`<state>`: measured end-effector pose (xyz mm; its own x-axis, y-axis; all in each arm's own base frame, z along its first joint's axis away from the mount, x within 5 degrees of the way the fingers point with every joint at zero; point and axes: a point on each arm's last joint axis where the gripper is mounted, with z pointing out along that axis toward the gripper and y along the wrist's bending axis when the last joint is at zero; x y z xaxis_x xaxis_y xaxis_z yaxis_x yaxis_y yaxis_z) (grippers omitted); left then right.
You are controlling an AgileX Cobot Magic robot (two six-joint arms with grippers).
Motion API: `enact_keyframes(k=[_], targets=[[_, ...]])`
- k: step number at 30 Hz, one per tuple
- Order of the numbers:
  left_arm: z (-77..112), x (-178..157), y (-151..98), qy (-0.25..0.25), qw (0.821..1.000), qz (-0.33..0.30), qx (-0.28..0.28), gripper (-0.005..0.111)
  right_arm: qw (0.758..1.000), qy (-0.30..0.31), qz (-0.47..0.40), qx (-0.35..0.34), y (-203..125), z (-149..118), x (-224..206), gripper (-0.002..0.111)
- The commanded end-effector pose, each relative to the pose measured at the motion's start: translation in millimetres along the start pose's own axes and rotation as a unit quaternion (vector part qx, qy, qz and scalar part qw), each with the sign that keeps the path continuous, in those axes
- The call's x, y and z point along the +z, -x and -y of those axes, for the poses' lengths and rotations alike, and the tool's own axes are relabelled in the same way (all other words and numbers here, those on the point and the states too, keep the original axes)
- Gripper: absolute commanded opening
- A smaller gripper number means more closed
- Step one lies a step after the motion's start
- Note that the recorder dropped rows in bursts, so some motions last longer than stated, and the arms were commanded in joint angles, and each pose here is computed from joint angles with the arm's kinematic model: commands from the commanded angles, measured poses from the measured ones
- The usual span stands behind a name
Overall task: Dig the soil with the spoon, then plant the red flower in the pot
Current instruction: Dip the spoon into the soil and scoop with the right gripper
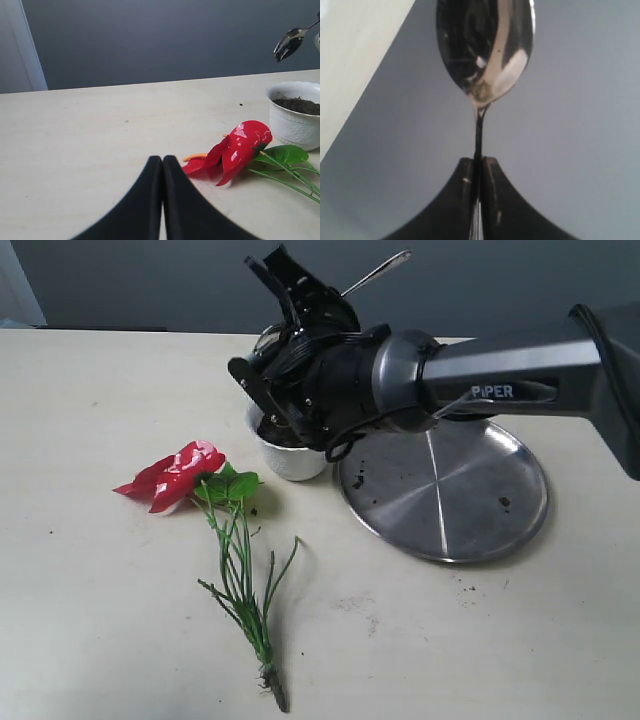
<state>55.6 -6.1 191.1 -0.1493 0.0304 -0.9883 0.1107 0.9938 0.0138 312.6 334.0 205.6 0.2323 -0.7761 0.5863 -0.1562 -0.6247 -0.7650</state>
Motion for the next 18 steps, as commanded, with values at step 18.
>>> enact_keyframes(k=[18], targets=[[0.1,-1,1,-0.001,1.0,0.004,-0.002,0.0,0.883,0.07,-0.101,0.452,-26,-17,7,-0.001]])
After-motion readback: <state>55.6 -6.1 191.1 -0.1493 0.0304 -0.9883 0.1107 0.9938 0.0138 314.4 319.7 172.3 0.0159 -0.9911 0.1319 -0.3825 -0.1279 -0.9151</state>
